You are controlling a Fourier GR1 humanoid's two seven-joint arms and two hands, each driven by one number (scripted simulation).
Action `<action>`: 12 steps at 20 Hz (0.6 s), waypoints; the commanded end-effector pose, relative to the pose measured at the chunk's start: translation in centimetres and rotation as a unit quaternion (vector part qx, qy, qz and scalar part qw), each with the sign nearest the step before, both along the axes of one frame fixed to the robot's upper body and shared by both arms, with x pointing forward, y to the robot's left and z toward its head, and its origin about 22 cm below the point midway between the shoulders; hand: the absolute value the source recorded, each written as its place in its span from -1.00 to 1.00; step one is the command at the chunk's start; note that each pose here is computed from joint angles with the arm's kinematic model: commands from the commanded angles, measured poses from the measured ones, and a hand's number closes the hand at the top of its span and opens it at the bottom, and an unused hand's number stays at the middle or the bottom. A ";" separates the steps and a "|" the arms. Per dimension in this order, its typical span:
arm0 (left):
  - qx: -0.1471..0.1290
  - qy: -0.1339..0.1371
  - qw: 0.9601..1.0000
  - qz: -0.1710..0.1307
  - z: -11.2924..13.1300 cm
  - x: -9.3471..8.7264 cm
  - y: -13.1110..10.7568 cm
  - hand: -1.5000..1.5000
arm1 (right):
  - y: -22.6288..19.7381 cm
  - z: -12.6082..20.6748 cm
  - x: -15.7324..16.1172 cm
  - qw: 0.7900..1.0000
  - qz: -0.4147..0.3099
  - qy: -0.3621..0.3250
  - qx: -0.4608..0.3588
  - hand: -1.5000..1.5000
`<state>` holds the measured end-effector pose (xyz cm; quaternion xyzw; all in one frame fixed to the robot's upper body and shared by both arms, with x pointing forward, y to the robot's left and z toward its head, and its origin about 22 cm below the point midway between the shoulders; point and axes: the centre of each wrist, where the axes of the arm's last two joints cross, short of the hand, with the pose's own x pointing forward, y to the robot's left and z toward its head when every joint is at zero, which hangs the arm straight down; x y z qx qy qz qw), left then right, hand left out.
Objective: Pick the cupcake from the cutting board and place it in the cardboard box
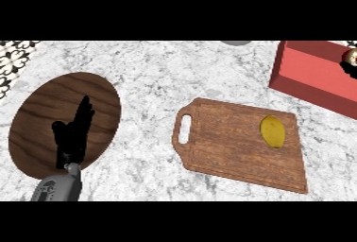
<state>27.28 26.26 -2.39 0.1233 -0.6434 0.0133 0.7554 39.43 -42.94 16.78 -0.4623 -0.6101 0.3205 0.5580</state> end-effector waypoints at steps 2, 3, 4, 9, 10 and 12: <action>0.005 -0.008 1.000 -0.009 -0.1 0.1 0.7 0.00 | -0.6 -1.5 0.9 0.996 -0.006 0.036 0.075 -1.00; 0.001 -0.002 1.000 -0.009 -0.9 -0.6 -0.1 0.00 | -1.1 -3.0 0.3 0.996 0.000 0.028 0.088 -1.00; -0.001 -0.005 1.000 -0.010 0.7 0.9 0.2 0.00 | -0.6 -3.0 0.7 0.994 0.015 0.029 0.104 -1.00; -0.009 -0.002 1.000 -0.010 -0.2 0.3 -1.1 0.00 | -1.8 -2.2 0.4 0.980 0.072 -0.032 0.185 -1.00; 0.003 -0.006 1.000 -0.008 0.1 -0.2 0.4 0.00 | -1.9 -3.2 0.1 0.974 0.090 -0.046 0.203 -1.00; 0.002 -0.003 1.000 0.002 -0.6 -0.2 -0.5 0.00 | -2.7 -2.4 0.0 0.955 0.103 -0.067 0.270 -1.00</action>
